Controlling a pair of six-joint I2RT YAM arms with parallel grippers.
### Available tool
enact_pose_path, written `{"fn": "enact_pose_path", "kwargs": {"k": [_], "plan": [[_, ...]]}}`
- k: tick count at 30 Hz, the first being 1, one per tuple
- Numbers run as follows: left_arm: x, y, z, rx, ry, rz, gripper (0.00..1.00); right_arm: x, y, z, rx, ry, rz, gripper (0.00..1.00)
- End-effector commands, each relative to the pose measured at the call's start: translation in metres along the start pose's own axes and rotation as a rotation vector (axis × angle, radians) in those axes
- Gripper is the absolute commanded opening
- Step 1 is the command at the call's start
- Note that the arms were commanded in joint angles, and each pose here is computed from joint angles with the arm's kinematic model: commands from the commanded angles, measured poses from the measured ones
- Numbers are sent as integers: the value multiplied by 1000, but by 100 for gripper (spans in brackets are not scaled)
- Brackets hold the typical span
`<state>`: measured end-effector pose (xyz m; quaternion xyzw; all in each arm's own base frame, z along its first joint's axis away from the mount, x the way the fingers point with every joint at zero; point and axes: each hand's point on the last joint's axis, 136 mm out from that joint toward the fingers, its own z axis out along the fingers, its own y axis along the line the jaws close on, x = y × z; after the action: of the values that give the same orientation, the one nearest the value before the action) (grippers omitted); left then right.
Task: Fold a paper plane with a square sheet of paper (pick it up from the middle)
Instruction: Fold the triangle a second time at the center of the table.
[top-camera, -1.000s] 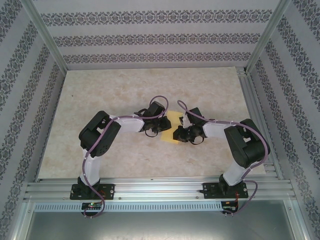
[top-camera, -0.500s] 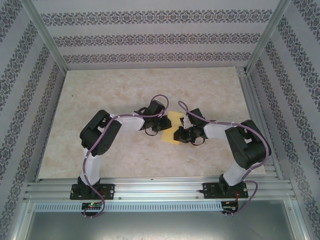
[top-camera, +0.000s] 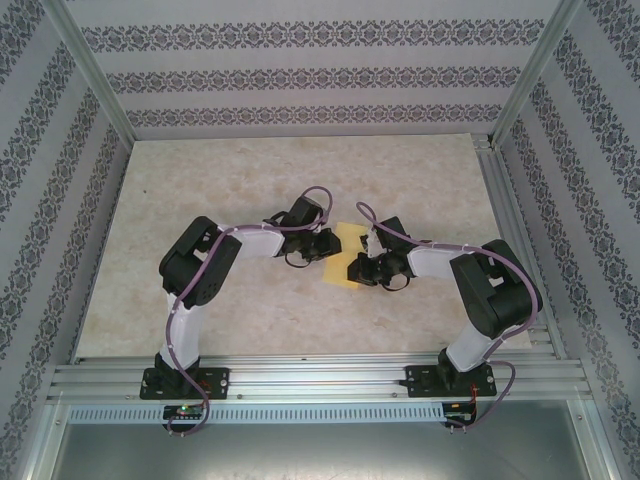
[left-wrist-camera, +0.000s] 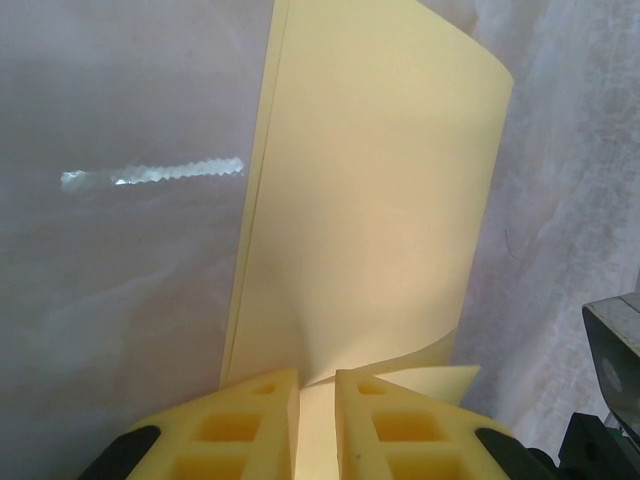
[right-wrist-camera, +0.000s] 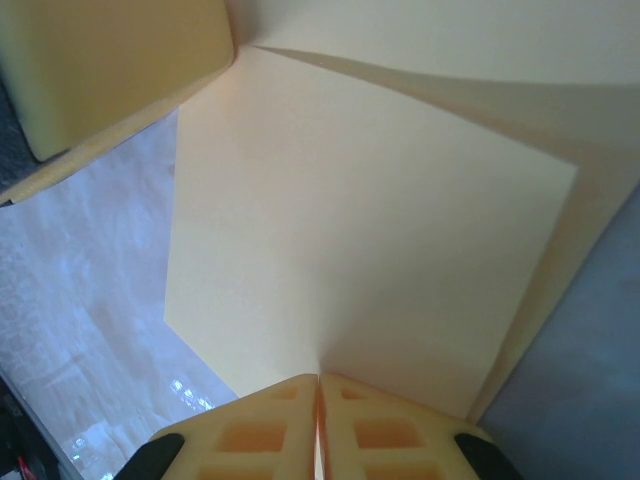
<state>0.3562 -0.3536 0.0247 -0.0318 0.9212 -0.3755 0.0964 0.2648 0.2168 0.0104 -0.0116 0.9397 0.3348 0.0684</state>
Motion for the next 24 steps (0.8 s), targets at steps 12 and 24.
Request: {"fn": "enact_pose_path", "kwargs": {"k": [12,24], "plan": [[-42,30,-8,-39,-88,-4,22,30,-35,3,120,87,70,10],[-43,-14,-57,39,-147,50,25,-3,16,-19,-21,7,5,19]]}}
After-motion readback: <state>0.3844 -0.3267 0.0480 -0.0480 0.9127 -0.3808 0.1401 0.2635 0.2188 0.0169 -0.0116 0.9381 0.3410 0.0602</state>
